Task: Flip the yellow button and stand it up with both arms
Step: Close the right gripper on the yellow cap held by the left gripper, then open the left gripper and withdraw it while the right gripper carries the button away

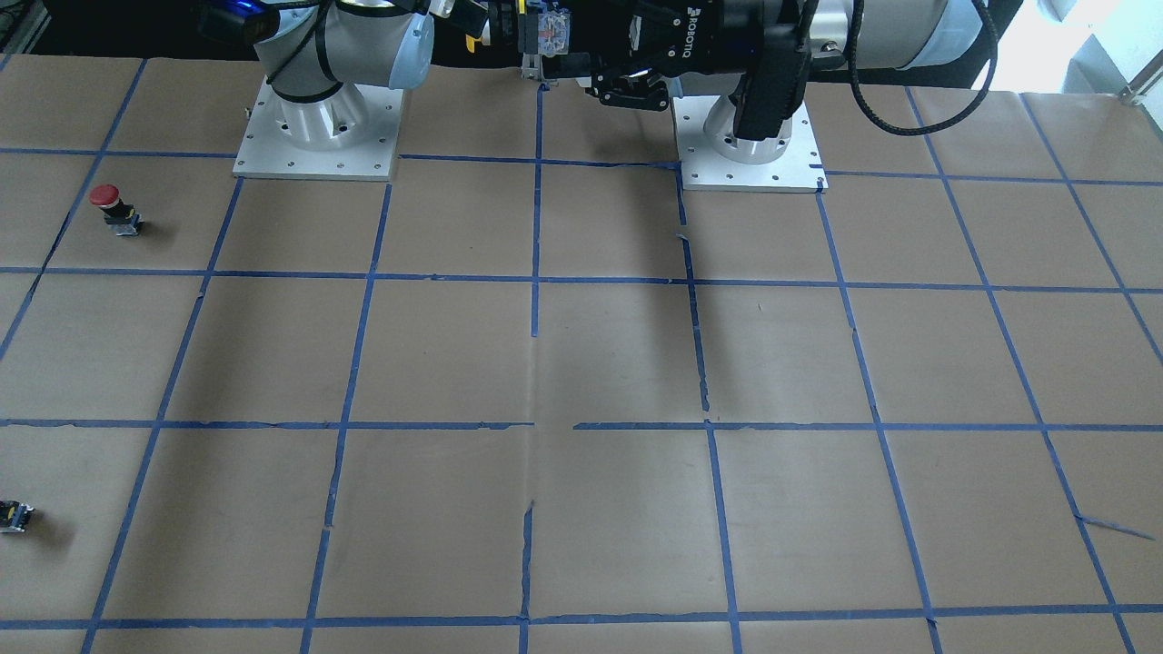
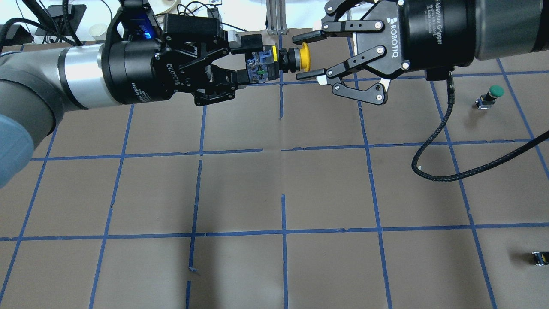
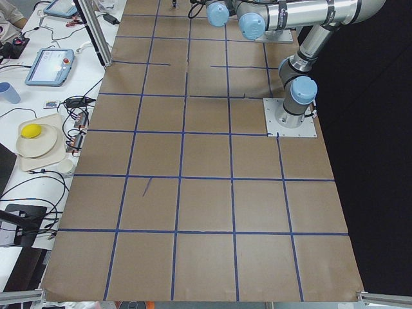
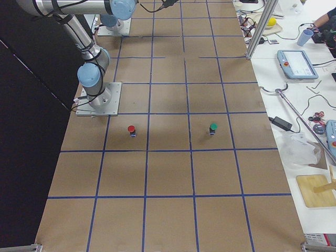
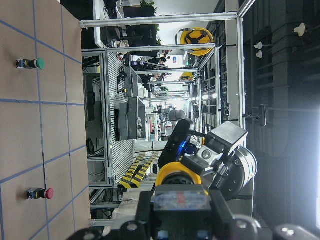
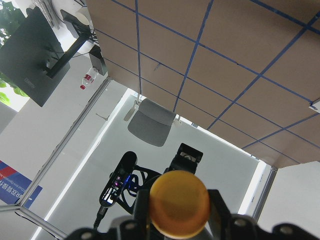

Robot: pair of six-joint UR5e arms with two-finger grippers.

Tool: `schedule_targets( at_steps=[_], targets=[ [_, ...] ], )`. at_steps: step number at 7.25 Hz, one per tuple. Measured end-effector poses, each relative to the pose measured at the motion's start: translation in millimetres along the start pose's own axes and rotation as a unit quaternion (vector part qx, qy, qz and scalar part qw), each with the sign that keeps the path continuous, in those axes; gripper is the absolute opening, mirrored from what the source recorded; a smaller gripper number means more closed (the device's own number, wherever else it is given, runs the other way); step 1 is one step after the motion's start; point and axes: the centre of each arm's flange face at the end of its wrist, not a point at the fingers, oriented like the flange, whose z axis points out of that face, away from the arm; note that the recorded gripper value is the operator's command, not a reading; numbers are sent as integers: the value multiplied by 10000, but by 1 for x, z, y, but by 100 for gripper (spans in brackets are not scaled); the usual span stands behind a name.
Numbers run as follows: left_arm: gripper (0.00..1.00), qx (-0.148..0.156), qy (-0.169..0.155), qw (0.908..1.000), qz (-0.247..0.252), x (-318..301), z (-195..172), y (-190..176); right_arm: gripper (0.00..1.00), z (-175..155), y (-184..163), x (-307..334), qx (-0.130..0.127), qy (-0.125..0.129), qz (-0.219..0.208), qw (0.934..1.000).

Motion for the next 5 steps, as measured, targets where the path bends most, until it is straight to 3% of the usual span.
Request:
schedule_targets(
  at_steps=[2, 3, 4, 5],
  targets=[
    [100, -10, -29, 10000, -71, 3, 0, -1, 19, -2, -1, -1, 75, 1, -25, 10000],
    [100, -43, -174, 9998, -83, 5, -1, -4, 19, -5, -7, -2, 251, 32, -81, 9996],
    [100, -136, -601, 9980, -131, 0, -4, -7, 19, -9, -15, -3, 532, 100, -236, 9983],
    [100, -194, -1241, 9919, -202, -9, -8, -12, 19, -18, -29, -5, 862, 166, -482, 9950]
  ],
)
